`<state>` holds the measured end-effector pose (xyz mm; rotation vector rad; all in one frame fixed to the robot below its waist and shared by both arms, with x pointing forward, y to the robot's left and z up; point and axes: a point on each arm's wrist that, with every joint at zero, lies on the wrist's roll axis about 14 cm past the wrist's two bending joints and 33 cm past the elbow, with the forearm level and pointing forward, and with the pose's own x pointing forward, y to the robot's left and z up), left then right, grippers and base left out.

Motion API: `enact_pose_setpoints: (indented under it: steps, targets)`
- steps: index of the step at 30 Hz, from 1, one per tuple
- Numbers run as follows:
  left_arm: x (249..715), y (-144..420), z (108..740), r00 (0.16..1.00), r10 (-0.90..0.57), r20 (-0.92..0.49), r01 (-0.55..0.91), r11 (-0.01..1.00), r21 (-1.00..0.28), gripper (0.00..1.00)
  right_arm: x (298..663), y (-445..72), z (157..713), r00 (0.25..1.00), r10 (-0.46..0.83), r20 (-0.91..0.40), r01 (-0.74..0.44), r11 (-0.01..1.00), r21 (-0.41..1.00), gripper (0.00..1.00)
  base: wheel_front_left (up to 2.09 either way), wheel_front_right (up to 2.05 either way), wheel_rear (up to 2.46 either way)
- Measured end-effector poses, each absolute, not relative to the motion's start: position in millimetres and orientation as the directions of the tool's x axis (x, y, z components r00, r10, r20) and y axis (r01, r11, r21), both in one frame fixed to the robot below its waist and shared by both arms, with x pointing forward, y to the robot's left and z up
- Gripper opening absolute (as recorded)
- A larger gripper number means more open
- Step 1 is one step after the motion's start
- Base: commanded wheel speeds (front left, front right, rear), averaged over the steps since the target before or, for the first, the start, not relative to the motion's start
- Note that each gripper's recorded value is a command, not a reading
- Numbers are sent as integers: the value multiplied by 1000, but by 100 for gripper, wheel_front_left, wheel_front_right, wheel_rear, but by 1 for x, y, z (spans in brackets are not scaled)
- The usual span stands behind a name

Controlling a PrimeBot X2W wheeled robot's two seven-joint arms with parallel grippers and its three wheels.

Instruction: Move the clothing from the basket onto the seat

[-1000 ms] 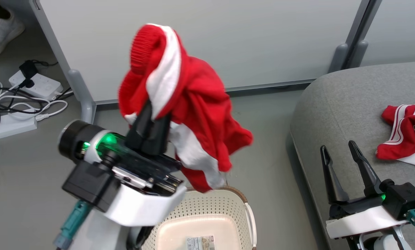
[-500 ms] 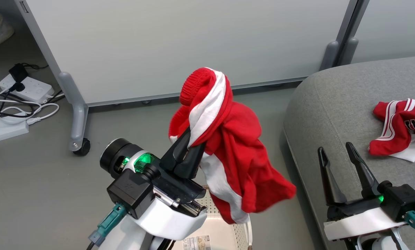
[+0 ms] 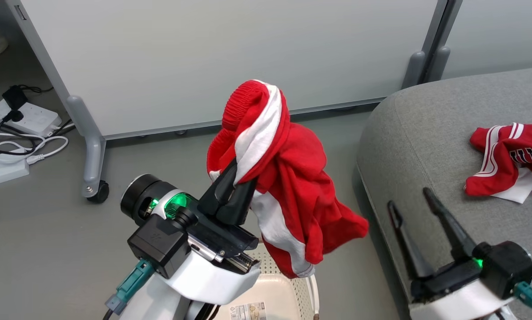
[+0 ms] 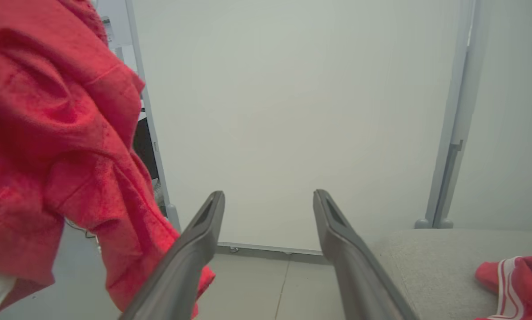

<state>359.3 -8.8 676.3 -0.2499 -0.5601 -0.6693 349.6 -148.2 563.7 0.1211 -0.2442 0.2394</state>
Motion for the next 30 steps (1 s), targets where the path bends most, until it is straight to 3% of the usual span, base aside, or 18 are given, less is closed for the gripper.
enact_pose_setpoints:
  steps: [11,30]
  targets:
    - [361,-8,670,658,-515,549,645,762,-59,0,307,-92,585,827,477,297,-519,851,79,100,0,0,0]
    - [345,-28,658,628,-581,517,705,707,-62,0,322,-71,590,777,552,302,-590,807,44,100,0,0,0]
